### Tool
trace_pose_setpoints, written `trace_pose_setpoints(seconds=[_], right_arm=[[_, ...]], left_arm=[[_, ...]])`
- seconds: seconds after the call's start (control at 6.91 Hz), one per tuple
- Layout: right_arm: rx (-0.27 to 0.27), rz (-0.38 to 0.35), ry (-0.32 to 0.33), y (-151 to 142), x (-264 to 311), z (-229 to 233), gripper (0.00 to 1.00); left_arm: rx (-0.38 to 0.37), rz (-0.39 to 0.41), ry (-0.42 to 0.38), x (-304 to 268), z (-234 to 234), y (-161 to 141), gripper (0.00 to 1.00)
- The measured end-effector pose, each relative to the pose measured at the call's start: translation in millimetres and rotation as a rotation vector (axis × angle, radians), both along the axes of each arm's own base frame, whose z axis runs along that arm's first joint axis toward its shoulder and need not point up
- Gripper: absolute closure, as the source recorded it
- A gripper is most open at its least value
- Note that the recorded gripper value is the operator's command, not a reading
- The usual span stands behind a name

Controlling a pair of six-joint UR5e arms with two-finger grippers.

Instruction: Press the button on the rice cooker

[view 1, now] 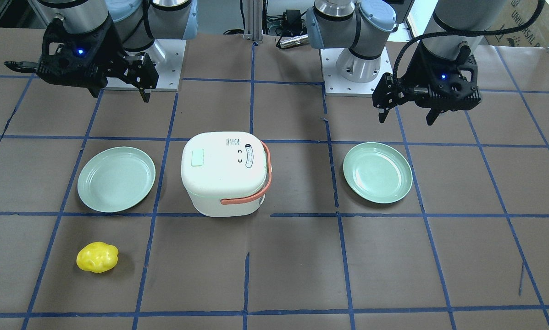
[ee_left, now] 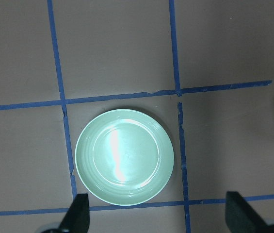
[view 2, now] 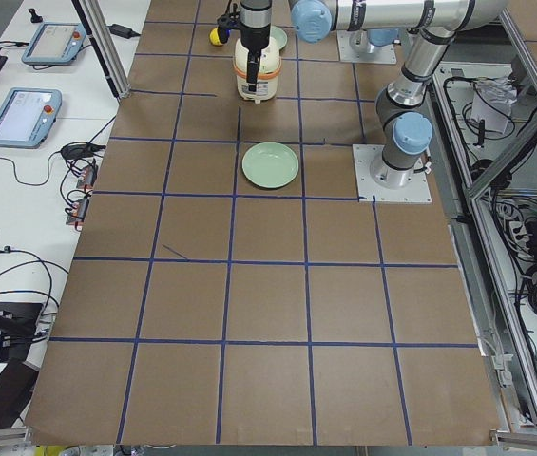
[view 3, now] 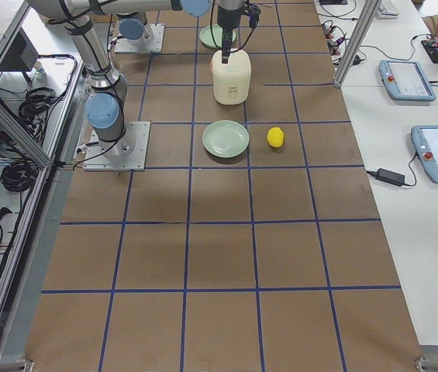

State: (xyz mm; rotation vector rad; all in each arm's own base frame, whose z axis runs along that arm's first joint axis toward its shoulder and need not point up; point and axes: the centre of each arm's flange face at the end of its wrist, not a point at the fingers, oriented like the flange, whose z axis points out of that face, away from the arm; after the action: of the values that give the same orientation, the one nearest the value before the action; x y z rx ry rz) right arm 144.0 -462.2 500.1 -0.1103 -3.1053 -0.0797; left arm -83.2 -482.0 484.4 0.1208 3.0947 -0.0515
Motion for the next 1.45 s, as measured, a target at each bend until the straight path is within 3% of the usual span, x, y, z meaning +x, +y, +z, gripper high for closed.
trace_pose_setpoints(seconds=[0.43, 1.01, 1.45], right_arm=[[-0.003, 0.003, -0.008, -4, 0, -2, 0.97], [-0.052, 0.041, -0.093, -10, 28, 1, 0.97], [-0.023, 0.059, -0.081, -33, 75, -51, 0.97]], left_arm=[[0.000, 0.000, 0.000, 0, 0, 0, 0.00], [0.000, 0.000, 0.000, 0, 0, 0, 0.00], [0.000, 0.000, 0.000, 0, 0, 0, 0.00]])
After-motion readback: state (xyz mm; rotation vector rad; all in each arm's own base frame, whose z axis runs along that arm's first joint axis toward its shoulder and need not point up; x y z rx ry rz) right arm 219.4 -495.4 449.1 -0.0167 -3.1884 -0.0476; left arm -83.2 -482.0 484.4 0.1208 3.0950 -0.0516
